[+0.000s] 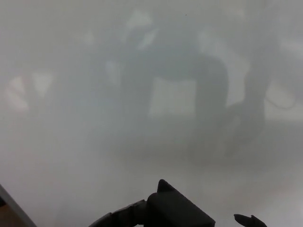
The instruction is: A magnetic marker holder is on the left hand side of the white board, the robot put the index and middle finger into the opening of the container and pull off the magnetic holder and hand it to a human on the left hand side.
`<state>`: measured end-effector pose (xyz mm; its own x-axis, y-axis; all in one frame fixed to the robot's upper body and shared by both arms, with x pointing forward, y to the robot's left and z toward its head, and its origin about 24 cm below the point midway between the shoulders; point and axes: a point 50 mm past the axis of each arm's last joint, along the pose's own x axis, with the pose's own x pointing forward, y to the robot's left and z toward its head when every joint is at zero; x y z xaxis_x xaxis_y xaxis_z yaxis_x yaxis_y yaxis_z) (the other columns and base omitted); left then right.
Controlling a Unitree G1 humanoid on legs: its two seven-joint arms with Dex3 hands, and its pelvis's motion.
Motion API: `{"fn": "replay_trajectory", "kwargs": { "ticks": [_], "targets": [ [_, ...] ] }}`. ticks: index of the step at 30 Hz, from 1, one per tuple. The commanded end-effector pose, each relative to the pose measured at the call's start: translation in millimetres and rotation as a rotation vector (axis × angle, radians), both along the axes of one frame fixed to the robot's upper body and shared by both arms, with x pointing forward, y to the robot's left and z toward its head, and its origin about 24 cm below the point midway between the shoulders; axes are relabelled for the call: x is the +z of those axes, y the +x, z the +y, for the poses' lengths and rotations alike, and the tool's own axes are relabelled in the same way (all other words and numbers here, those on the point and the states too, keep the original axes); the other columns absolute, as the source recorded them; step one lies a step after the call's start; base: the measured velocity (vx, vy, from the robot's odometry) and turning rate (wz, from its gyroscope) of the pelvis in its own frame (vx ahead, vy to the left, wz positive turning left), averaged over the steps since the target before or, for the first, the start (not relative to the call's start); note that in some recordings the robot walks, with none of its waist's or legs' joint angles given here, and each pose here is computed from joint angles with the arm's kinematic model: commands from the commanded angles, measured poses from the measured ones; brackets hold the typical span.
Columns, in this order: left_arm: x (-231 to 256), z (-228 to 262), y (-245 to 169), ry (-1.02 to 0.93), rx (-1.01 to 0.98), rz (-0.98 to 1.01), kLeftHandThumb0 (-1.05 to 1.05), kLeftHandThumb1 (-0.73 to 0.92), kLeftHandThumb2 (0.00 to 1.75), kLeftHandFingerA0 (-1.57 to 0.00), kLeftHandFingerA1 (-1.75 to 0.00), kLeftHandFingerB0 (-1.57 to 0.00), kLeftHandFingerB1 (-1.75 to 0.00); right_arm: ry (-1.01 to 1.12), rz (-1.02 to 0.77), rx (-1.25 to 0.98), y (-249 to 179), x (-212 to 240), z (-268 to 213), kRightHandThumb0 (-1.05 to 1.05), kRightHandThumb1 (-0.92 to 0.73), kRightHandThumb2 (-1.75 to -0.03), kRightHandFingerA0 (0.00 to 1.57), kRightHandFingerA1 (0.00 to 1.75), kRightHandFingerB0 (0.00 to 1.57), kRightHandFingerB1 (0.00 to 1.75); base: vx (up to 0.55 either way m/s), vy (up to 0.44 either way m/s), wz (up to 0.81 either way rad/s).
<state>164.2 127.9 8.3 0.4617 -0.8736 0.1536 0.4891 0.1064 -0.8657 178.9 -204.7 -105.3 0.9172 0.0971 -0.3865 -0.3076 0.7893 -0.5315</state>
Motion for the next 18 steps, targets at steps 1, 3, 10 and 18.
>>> {"fn": "replay_trajectory", "kwargs": {
  "ticks": [1,3,10,18],
  "targets": [
    [13,-27,-26,-0.414,0.127,0.237,-0.41,0.7,0.62,-1.03,-0.51,-0.75,-0.44,-0.048,0.008,0.005,0,-1,-4,-0.48,-0.69,-0.61,0.87,0.54,0.24,0.29,0.0,0.0,0.0],
    [12,-27,-29,-0.421,0.116,0.255,-0.41,0.7,0.62,-1.03,-0.51,-0.75,-0.44,-0.048,0.01,0.005,0,-1,-4,-0.48,-0.69,-0.61,0.87,0.54,0.24,0.29,0.0,0.0,0.0],
    [13,-31,-39,-0.438,0.13,0.293,-0.37,0.59,0.92,-0.89,-0.7,-0.54,-0.57,-0.056,0.003,0.006,2,-1,-3,-0.47,-0.7,-0.61,0.87,0.55,0.24,0.3,0.0,0.0,0.0],
    [25,-31,-30,-0.539,0.034,-0.06,-1.05,0.6,1.0,-0.3,-0.45,-0.08,-0.19,-0.06,-0.002,0.0,0,-1,-4,-0.47,-0.69,-0.61,0.91,0.55,0.24,0.29,0.0,0.0,0.0]
  ]
}}
